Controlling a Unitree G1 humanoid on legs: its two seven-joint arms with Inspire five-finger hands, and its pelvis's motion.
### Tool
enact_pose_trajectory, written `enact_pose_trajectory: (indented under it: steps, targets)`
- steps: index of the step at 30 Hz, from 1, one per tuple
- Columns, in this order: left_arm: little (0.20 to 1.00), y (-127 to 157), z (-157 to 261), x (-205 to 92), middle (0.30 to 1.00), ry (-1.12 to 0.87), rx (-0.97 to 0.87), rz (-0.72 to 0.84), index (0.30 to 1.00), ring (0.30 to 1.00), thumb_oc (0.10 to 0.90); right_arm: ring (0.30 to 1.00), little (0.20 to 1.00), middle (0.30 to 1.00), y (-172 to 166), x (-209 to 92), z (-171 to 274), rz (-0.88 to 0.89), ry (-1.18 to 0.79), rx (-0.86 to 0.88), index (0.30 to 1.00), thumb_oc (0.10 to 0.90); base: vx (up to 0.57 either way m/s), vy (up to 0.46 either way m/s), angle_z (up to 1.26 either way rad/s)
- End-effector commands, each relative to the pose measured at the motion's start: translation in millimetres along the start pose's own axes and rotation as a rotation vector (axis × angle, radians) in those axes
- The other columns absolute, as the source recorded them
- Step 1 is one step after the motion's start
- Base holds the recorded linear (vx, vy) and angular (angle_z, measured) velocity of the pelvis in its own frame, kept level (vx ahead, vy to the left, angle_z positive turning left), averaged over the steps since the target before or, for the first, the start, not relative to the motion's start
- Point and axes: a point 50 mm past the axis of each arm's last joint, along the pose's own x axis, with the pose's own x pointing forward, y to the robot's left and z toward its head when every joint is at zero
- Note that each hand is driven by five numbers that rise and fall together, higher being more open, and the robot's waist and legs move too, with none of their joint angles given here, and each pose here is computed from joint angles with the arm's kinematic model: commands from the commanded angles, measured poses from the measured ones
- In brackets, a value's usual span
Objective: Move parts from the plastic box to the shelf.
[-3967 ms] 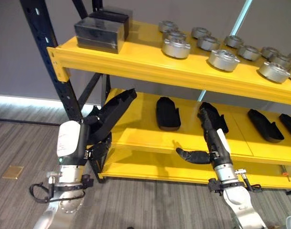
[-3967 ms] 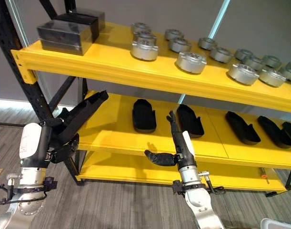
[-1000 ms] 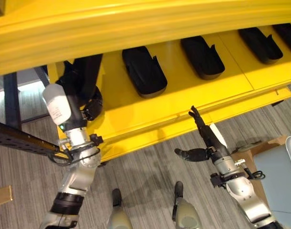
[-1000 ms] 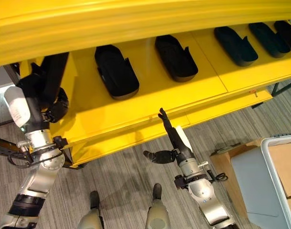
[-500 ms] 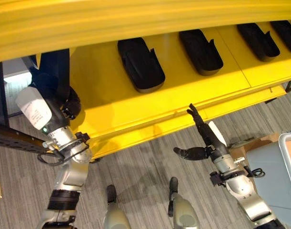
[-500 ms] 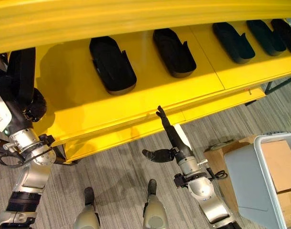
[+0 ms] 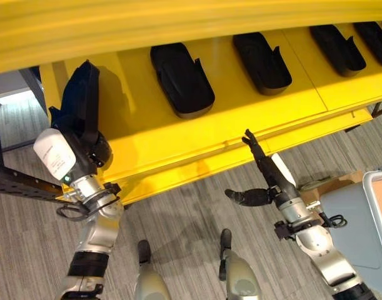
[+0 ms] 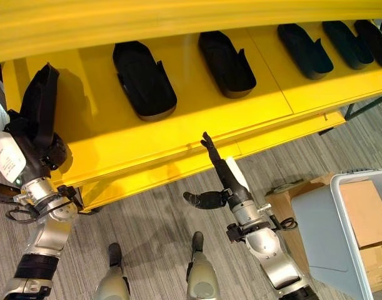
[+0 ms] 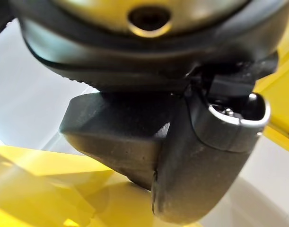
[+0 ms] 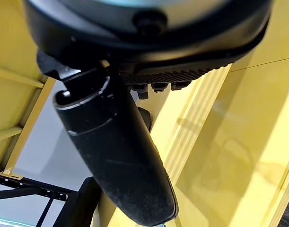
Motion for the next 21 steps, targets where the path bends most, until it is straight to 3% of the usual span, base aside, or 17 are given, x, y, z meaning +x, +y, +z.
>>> enact_pose_trajectory:
  steps: [1,12,21]
  targets:
    - [0.300,15.5,7.1,22.8,0.300,-0.067,-0.003,0.089,0.300,0.300,0.400,1.000,1.000,1.000,-10.0,10.6,56.3,-0.012,-0.307,-0.005,1.000,0.900,-0.04,0.001,-0.04]
    - [0.300,15.5,-21.6,14.0,0.300,0.063,0.008,0.056,0.300,0.300,0.400,1.000,1.000,1.000,-11.6,10.5,55.0,0.003,-0.297,-0.003,1.000,0.900,-0.01,0.000,-0.03]
    - [0.300,29.0,-7.8,32.2,0.300,0.022,-0.033,0.213,0.300,0.300,0.400,1.000,1.000,1.000,-10.2,10.5,55.6,0.004,-0.302,0.002,1.000,0.900,0.00,0.000,0.00]
